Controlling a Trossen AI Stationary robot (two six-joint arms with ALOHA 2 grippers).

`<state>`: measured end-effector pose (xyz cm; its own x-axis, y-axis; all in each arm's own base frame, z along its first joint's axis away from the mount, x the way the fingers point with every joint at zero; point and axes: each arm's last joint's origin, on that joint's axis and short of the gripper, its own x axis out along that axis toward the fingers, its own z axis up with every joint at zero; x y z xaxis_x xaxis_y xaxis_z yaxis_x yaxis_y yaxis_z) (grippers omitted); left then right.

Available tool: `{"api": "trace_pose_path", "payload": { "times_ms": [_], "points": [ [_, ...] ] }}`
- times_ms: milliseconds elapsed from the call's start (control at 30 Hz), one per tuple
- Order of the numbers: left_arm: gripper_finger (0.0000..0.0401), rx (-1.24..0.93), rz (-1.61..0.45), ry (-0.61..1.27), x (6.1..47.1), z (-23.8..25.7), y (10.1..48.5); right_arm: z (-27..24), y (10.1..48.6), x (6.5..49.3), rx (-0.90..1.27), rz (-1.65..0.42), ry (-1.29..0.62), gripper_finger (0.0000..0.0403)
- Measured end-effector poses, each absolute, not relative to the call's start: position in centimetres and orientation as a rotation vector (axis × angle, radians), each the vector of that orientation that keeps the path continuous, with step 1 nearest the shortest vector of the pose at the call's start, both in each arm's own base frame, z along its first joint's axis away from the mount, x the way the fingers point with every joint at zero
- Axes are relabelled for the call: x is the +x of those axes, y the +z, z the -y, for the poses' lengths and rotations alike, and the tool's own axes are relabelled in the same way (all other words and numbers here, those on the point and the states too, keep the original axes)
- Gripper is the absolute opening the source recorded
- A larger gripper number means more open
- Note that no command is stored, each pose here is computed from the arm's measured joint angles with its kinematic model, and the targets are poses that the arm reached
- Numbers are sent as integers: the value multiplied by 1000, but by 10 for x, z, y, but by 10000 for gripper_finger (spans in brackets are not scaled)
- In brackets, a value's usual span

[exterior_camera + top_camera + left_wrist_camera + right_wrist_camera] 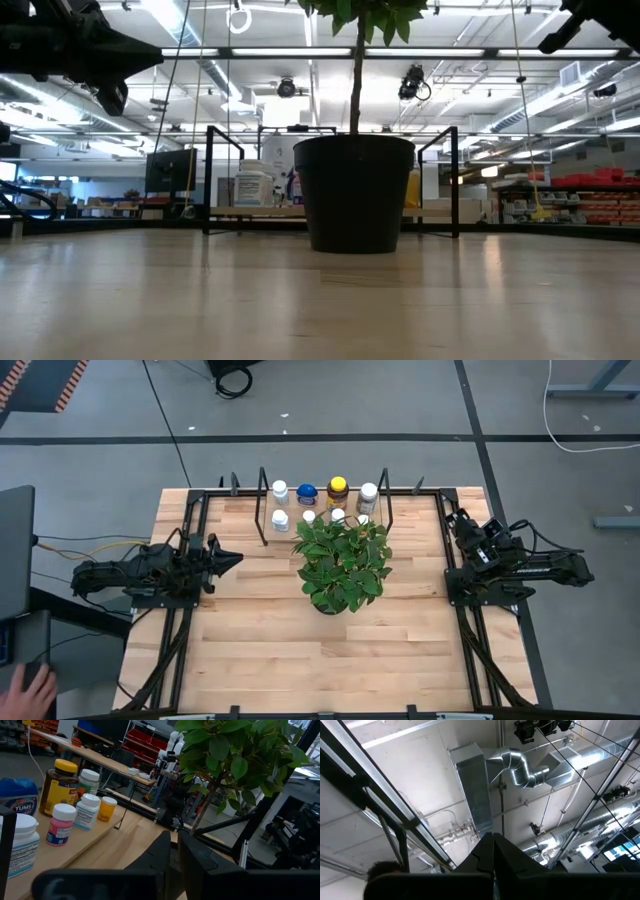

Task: Pick and place medicine bottles onto shelf by color
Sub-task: Return to Home Position

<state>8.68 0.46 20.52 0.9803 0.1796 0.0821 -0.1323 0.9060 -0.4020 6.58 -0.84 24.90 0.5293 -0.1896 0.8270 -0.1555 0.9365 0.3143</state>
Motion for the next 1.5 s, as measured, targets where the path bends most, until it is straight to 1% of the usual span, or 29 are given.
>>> {"api": "trace_pose_path", "payload": {
  "times_ms": [300,633,933,1267,1500],
  "points": [
    [47,-406,118,161,87,-5,205,8,249,66,373,1019,-21,6],
    [39,-407,118,161,87,-5,205,8,249,66,374,1019,-21,6],
    [47,-406,118,161,87,-5,205,8,249,66,374,1019,-21,6],
    [39,-406,118,161,87,-5,205,8,249,66,374,1019,-21,6],
    [46,-406,118,161,87,-5,205,8,249,66,374,1019,-21,6]
  ]
}}
